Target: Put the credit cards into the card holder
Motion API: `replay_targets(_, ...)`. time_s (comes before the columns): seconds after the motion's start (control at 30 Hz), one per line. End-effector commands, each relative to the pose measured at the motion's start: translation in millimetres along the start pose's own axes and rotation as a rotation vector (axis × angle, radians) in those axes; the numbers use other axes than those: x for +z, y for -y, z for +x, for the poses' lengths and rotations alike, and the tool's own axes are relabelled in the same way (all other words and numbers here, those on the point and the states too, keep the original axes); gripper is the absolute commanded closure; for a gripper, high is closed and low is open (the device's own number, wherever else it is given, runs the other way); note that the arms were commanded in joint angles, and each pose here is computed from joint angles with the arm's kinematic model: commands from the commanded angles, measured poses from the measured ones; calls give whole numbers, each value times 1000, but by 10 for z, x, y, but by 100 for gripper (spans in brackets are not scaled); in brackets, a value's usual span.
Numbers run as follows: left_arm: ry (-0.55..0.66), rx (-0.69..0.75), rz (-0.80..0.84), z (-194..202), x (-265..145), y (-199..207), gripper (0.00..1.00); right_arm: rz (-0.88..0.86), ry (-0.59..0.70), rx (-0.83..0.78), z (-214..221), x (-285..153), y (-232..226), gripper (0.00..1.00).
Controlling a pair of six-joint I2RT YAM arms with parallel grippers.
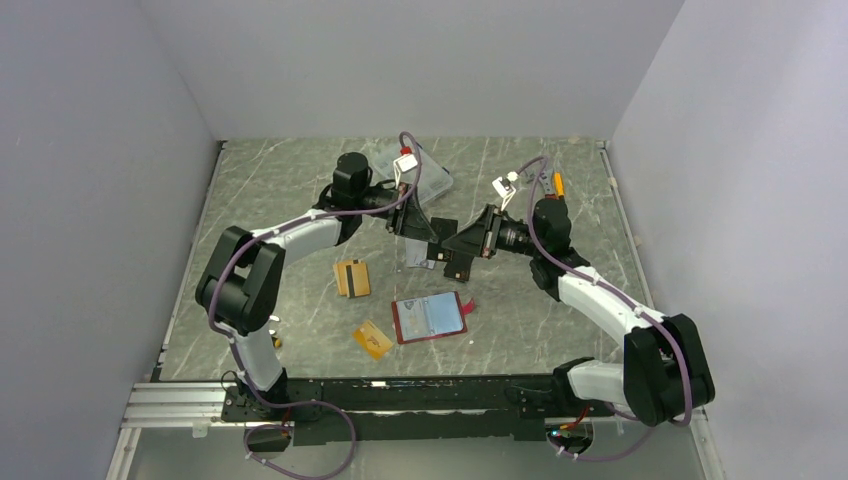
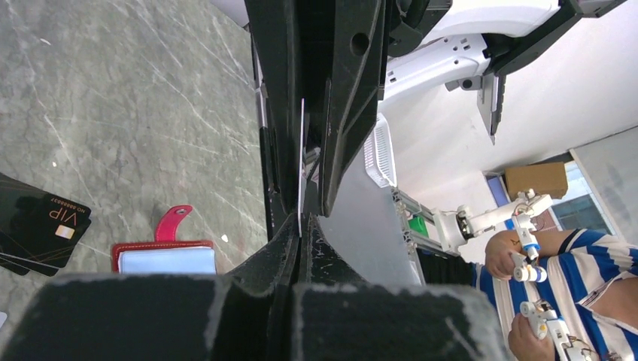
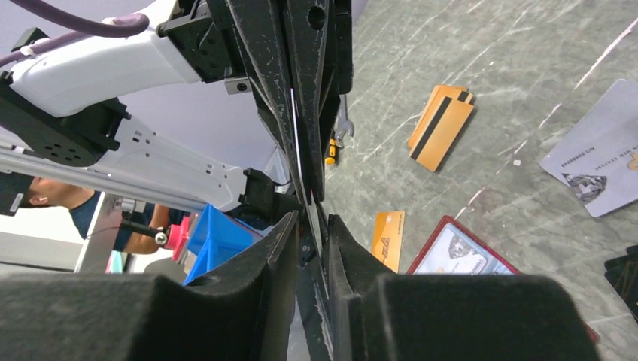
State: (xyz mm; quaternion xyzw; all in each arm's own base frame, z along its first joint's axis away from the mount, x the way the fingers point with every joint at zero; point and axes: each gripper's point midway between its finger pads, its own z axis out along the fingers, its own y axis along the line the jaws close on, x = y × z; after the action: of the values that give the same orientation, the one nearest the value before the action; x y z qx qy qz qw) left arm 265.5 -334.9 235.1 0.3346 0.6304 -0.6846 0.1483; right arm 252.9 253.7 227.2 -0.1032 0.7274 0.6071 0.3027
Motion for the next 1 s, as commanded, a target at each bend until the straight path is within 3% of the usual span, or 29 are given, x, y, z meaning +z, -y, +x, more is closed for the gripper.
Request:
replay_targets(0.0,7,93,33,-91,-1,261,100,-58,26,-60,-112,88,-177,75)
replay_targets(0.2,15,97,29,-109,-23,291,99,-74,14,-48,-59,119,-200,88)
replay_targets(0.33,27,95,21,-138,-81,303,89,-55,10,-53,-10,73,-193,100)
replay_targets(0.43,41,101,17,-173,-121,333,73,-43,9,-50,20,52,-183,100)
replay_targets(0.5,44,105,17,-183,-123,353,68,-35,5,-46,27,56,-167,100)
replay_targets(0.63,51,108,25,-207,-125,403,63,-26,-13,-42,45,92,-138,100)
replay_targets(0.97,51,113,40,-226,-117,457,64,-5,-94,-44,185,253,-98,100)
